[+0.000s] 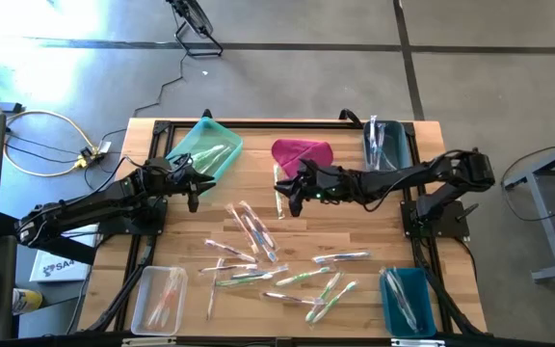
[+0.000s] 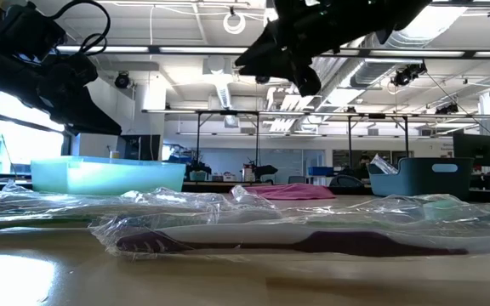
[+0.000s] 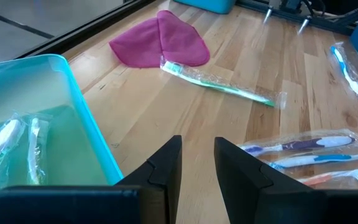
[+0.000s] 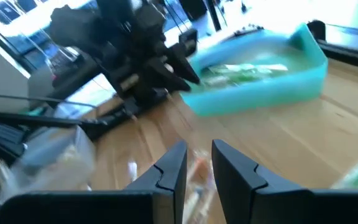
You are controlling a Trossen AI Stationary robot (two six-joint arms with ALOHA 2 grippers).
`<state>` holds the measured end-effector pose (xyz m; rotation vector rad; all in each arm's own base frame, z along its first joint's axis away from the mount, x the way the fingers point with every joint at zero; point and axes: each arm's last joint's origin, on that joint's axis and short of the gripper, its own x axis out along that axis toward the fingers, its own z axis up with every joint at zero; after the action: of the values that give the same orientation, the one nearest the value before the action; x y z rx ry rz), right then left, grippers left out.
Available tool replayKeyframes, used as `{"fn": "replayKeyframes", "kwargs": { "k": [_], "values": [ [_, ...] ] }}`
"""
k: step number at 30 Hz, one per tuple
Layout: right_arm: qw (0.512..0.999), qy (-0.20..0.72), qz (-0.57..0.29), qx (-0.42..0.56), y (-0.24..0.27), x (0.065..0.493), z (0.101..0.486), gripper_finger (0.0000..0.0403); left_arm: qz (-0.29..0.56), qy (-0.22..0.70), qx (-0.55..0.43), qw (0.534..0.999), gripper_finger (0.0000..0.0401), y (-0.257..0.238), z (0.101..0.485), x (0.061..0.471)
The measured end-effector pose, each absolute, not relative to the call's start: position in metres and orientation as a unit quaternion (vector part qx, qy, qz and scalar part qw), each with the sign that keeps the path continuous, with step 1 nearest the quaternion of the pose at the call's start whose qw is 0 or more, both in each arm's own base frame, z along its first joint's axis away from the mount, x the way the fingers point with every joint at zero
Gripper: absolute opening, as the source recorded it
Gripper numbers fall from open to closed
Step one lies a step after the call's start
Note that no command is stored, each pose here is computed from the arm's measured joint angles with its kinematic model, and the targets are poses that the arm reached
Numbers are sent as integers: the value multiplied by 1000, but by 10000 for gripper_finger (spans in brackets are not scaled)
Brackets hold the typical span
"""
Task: Pick & Place Toothbrushes
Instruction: Put the green toothbrush to the green bin
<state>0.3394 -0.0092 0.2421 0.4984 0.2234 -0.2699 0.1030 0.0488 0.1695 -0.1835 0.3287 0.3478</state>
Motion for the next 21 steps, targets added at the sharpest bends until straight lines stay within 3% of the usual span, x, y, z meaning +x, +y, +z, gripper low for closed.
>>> {"fn": "replayKeyframes", "kwargs": {
  "k": [9,16,21],
  "values": [
    [940,96,-219,241,-13,342,233,51,172,162,-91,967,93,49,170,103],
    [933,92,-215,274,-7,342,233,8,173,163,-90,967,93,49,169,103],
    [941,83,-193,264,6,348,246,4,173,163,-90,967,93,49,169,103]
  ]
}}
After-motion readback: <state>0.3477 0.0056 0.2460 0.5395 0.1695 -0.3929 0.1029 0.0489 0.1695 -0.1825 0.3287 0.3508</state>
